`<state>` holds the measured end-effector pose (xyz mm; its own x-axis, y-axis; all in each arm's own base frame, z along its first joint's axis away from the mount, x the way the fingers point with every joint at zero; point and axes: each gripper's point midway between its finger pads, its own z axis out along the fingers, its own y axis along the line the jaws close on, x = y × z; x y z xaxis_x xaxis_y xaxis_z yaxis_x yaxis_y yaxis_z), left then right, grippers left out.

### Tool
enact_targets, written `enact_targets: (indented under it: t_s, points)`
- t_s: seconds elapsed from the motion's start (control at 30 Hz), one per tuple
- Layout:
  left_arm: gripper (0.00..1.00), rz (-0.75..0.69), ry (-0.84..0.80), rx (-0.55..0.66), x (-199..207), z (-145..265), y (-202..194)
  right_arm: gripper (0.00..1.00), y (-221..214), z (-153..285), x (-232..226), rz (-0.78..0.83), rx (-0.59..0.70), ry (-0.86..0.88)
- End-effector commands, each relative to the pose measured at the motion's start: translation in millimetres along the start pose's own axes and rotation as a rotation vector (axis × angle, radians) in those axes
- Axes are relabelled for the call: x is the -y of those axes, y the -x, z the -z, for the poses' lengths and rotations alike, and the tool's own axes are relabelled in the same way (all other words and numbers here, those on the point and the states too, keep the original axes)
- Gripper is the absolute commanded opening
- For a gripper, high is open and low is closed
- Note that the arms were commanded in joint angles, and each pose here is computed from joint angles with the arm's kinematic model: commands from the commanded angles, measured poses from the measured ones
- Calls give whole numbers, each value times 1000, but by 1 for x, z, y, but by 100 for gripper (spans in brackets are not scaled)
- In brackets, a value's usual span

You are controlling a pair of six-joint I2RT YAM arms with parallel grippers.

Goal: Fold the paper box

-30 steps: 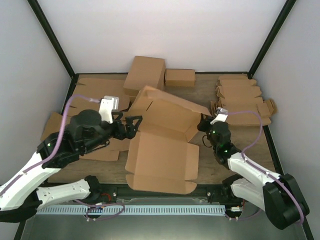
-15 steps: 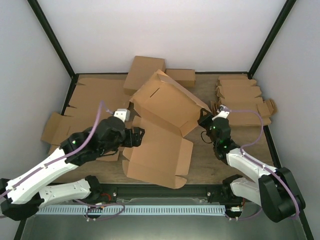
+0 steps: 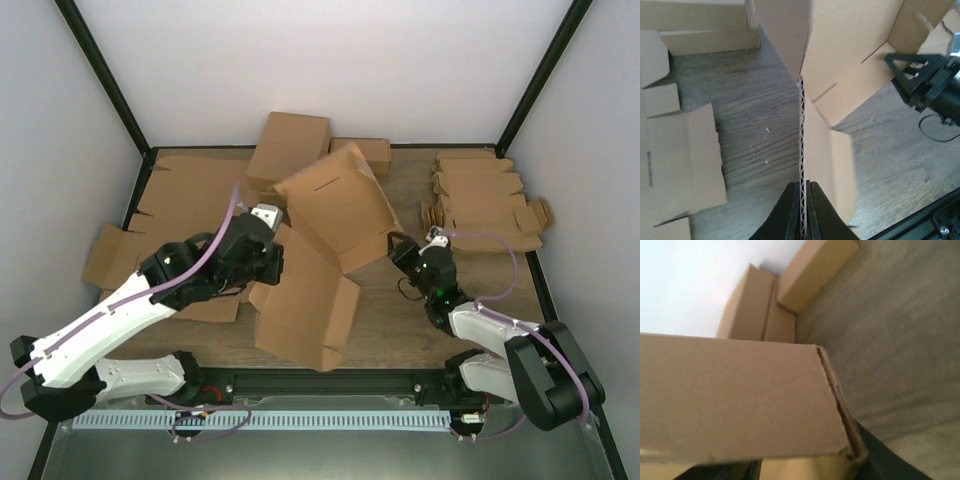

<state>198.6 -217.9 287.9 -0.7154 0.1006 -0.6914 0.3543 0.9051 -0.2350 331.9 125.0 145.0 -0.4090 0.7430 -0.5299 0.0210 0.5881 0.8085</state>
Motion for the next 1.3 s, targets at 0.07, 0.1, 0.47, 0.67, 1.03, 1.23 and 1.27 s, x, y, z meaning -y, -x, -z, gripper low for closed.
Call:
enact_targets:
  t_s: [0.07, 0.1, 0.47, 0.67, 1.03, 1.23, 1.27]
  points:
    - [4, -189, 122, -60, -6, 10, 20, 65, -47, 8, 6, -22, -173, 71]
    - [4, -208, 144, -82, -7, 7, 19, 70, -53, 10, 6, -2, -197, 75]
    - [5, -354, 250, -303, -6, -39, -5, 89, -84, 50, -2, 269, -342, 164]
    - [6, -379, 220, -284, 1, -43, 1, 100, -84, 69, -9, 333, -413, 143]
    - [8, -401, 282, -285, -8, -31, 11, 100, -107, 65, 57, 242, -501, -134]
    - [11, -406, 255, -296, -2, -32, 10, 100, -110, 65, 40, 267, -540, -56]
    - [11, -407, 260, -298, -2, -34, 11, 100, -108, 66, 36, 275, -534, -42]
